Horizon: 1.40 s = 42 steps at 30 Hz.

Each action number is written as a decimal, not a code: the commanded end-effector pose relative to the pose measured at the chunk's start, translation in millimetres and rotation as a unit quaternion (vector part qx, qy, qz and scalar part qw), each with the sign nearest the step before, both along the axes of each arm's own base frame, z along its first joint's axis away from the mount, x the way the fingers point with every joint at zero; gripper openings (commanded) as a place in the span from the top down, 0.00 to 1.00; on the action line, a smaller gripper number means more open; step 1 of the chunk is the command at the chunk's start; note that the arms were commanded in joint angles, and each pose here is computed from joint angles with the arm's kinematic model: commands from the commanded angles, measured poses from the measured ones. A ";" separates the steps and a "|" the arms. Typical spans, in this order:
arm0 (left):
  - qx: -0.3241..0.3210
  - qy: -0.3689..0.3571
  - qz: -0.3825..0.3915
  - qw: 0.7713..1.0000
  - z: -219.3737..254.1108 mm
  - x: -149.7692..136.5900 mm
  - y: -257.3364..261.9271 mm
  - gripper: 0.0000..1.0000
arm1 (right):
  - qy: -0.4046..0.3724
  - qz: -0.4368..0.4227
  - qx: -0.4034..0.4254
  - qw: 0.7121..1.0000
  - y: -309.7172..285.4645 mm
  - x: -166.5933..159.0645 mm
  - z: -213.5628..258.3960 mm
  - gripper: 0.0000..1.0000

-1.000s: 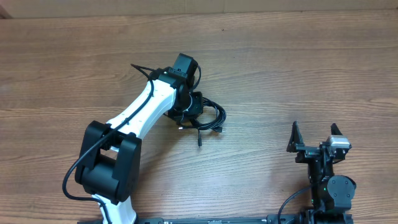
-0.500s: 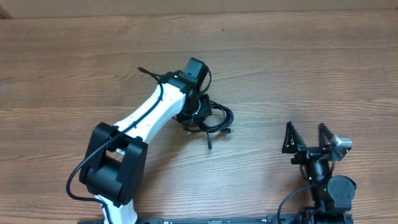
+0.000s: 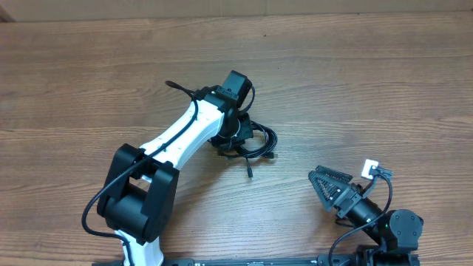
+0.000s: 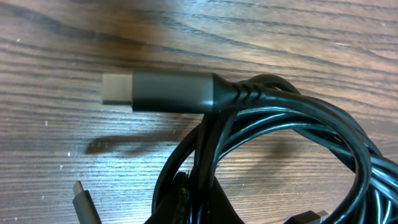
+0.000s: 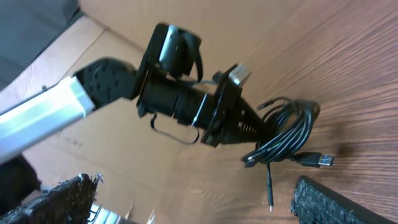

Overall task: Untangle cables
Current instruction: 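Move the right gripper toward the coil held by the left gripper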

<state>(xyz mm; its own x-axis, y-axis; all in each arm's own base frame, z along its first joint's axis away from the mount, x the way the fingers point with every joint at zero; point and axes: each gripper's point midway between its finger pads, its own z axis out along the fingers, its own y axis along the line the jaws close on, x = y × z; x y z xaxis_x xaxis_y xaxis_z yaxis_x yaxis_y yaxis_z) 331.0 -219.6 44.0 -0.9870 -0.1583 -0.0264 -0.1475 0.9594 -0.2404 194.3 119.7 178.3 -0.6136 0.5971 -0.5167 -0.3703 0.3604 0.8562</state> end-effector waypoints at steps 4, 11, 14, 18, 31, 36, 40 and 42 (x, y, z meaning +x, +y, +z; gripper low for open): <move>-0.026 -0.060 -0.104 0.992 31.0 7.4 -12.1 0.96 | 0.001 0.023 -0.022 0.999 4.7 -5.4 -6.2 0.01; -0.044 -0.161 -0.185 0.968 99.0 5.5 -12.3 0.96 | 0.066 -0.001 -0.065 0.996 -2.8 -2.4 13.0 0.01; -0.067 -0.171 -0.222 0.958 113.1 -4.3 -17.5 0.96 | 0.060 0.053 -0.055 0.995 9.9 -11.5 37.8 0.00; -0.125 -0.174 -0.308 0.927 127.0 -27.1 -33.3 0.96 | -0.030 0.115 -0.053 0.992 22.8 -20.6 72.7 0.00; -0.234 -0.166 -0.356 0.889 148.8 -51.5 -60.1 0.96 | 0.058 0.014 -0.035 0.998 1.6 4.5 50.6 0.42; -0.235 -0.171 -0.356 0.888 149.8 -49.6 -61.1 0.96 | 0.080 0.008 -0.015 0.997 0.6 5.6 50.3 0.46; -0.235 -0.173 -0.356 0.888 150.5 -48.7 -61.7 0.96 | 0.094 0.005 -0.003 0.996 1.3 5.9 49.9 0.47; -0.236 -0.172 -0.352 0.889 150.5 -48.7 -61.8 0.96 | 0.101 -0.001 0.002 0.995 1.7 7.3 49.3 0.45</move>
